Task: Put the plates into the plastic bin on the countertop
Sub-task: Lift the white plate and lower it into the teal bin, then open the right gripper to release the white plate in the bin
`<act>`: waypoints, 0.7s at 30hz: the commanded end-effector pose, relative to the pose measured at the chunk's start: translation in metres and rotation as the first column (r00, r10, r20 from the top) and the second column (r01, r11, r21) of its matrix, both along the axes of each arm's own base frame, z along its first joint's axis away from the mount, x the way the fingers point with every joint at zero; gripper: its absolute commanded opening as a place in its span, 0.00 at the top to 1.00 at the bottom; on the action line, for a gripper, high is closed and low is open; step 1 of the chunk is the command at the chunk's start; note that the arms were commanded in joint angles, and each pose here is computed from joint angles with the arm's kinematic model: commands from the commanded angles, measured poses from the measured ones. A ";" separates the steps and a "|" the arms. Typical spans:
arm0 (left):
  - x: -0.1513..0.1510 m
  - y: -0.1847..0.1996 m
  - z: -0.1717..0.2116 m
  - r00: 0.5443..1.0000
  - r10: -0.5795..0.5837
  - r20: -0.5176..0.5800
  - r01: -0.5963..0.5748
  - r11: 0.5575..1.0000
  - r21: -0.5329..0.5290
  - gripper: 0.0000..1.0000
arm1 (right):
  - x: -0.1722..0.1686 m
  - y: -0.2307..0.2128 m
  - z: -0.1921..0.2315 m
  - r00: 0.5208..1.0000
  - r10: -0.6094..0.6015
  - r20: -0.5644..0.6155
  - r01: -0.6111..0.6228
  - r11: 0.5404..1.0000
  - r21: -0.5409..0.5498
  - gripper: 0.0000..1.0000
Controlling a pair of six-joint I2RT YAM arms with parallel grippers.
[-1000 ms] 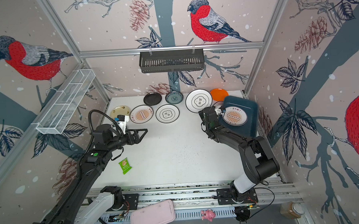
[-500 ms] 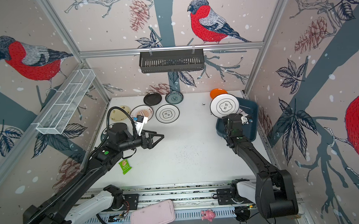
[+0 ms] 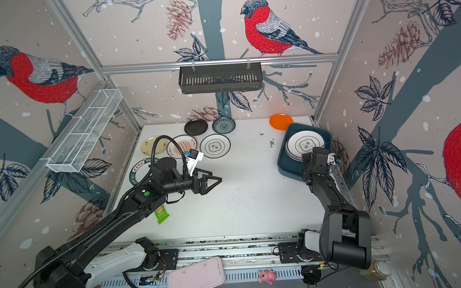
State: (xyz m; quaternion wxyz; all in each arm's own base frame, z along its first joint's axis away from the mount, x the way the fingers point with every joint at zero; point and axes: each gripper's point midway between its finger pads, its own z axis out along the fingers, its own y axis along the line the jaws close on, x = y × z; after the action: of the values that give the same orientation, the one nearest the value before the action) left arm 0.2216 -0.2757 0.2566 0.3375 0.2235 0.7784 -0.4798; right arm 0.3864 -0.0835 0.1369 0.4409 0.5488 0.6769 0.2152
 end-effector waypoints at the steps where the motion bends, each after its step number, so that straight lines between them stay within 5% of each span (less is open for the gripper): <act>1: 0.005 0.001 0.009 0.997 0.009 0.073 -0.009 1.000 0.006 0.04 | 0.015 0.004 -0.002 0.998 0.061 -0.011 -0.061 0.998 -0.013 0.99; 21: 0.021 0.012 -0.006 0.989 0.083 0.124 -0.097 0.990 0.107 0.04 | 0.047 -0.008 -0.051 0.995 0.049 -0.085 -0.046 0.998 0.037 0.99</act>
State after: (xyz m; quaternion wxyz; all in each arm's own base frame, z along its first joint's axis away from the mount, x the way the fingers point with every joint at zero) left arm 0.2389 -0.2648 0.2470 0.3775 0.2289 0.7961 -0.4139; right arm 0.4235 -0.0915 0.0807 0.3834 0.5587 0.7078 0.1996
